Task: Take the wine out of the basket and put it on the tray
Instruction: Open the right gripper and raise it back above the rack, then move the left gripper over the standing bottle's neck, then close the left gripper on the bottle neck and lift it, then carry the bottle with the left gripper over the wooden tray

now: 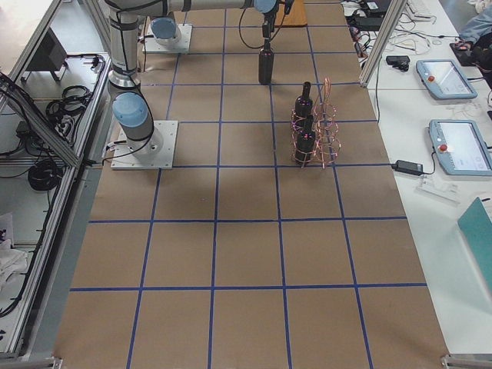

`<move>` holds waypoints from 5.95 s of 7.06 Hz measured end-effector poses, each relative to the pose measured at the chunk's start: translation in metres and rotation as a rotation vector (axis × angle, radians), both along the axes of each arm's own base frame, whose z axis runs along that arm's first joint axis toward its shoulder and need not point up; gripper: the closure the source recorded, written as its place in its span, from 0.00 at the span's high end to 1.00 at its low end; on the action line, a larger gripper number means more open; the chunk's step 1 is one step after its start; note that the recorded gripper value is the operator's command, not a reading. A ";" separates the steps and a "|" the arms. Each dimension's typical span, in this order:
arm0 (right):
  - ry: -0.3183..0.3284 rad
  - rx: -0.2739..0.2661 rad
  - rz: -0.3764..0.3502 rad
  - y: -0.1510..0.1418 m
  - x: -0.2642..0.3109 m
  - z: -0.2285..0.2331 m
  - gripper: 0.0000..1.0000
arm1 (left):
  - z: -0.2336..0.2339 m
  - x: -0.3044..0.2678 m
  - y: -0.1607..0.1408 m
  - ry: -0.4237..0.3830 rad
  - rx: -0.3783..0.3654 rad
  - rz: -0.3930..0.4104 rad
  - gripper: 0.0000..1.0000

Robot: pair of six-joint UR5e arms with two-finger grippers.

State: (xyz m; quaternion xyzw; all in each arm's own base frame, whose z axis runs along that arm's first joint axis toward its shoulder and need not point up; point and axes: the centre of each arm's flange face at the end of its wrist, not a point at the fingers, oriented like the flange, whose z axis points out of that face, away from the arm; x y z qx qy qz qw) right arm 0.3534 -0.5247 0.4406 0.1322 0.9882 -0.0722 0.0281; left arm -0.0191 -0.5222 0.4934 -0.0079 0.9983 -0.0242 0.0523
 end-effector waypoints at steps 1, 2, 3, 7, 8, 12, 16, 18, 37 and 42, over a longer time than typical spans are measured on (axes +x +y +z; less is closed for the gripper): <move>0.008 0.003 0.014 -0.007 -0.035 0.017 1.00 | 0.001 -0.006 -0.003 -0.002 -0.007 -0.013 1.00; 0.018 0.022 0.036 -0.013 -0.075 0.031 1.00 | 0.005 -0.019 -0.003 -0.002 -0.018 -0.035 1.00; 0.030 0.035 0.075 -0.016 -0.115 0.046 1.00 | 0.010 -0.043 -0.003 -0.001 -0.032 -0.067 1.00; 0.059 0.083 0.213 -0.008 -0.203 0.072 1.00 | 0.009 -0.166 0.013 0.075 -0.074 -0.128 1.00; 0.059 0.086 0.225 -0.007 -0.205 0.072 1.00 | 0.007 -0.189 0.019 0.112 -0.076 -0.143 1.00; 0.060 0.102 0.235 0.015 -0.206 0.066 1.00 | -0.031 -0.269 0.022 0.176 -0.067 -0.168 1.00; 0.059 0.099 0.233 0.020 -0.206 0.064 1.00 | -0.088 -0.304 0.007 0.192 0.013 -0.162 0.87; 0.059 0.093 0.228 0.020 -0.206 0.065 1.00 | -0.108 -0.316 0.004 0.188 0.034 -0.175 0.74; 0.078 0.057 0.263 0.031 -0.206 0.082 1.00 | -0.018 0.095 -0.114 0.046 -0.066 -0.184 0.00; 0.076 0.058 0.261 0.031 -0.206 0.081 1.00 | -0.064 0.223 -0.138 0.056 -0.018 -0.178 0.00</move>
